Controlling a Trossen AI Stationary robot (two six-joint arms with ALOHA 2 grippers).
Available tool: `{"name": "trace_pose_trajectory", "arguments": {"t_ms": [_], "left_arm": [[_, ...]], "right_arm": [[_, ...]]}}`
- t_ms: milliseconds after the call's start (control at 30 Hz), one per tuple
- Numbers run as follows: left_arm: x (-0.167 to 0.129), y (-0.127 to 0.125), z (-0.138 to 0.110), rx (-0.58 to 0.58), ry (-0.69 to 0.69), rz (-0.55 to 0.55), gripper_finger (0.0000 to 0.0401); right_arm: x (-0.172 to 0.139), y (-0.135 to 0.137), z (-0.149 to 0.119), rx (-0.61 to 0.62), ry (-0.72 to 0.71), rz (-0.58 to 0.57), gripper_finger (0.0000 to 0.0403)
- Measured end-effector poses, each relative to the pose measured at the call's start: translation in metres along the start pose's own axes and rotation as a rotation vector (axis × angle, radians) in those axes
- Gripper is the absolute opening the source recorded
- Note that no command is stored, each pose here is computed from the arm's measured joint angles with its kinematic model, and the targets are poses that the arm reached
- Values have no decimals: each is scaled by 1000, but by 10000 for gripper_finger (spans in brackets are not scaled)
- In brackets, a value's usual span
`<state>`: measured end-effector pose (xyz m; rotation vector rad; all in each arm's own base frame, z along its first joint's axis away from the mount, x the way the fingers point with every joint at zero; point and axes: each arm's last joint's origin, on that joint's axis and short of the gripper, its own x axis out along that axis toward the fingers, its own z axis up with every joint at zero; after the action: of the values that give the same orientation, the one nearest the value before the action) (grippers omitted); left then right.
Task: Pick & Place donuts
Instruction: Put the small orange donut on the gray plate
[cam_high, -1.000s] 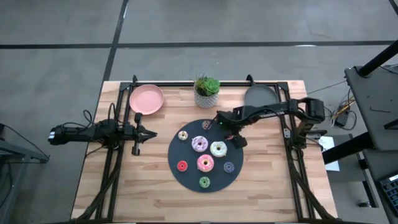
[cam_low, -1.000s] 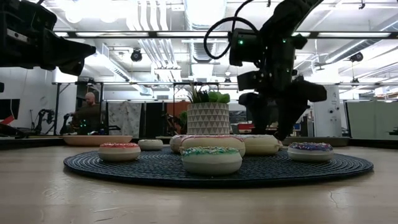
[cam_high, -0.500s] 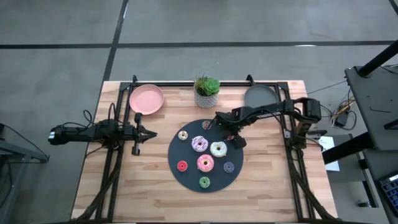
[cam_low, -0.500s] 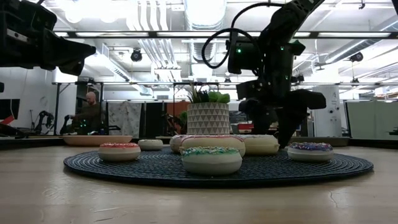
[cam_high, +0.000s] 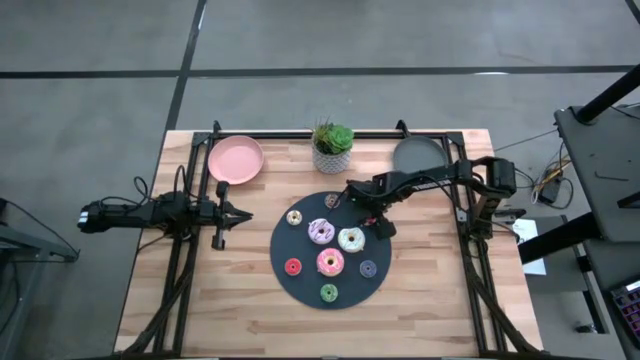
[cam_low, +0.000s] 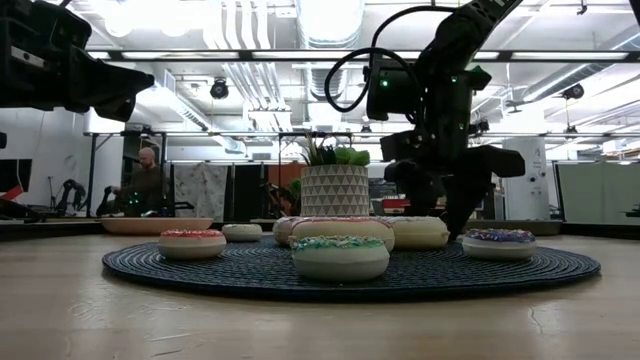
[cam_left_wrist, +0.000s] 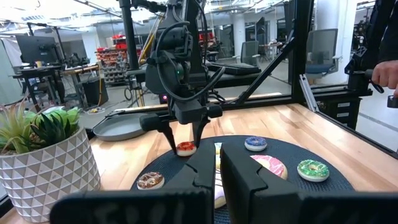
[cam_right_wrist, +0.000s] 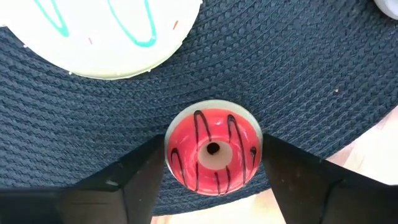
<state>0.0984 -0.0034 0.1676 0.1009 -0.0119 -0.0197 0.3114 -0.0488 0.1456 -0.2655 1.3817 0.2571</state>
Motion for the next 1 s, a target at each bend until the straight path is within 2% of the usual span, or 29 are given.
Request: {"name": "trace_pose_trajectory", "arguments": {"t_ms": [433, 667, 1000], "left_arm": [[0, 0, 0, 0, 0, 0, 0], [0, 0, 0, 0, 0, 0, 0], [0, 0, 0, 0, 0, 0, 0]], "right_arm": [[-2, 0, 0, 0, -7, -4, 210], [-25, 0, -1, 2, -72, -40, 210], [-75, -15, -26, 203, -169, -108, 210]]}}
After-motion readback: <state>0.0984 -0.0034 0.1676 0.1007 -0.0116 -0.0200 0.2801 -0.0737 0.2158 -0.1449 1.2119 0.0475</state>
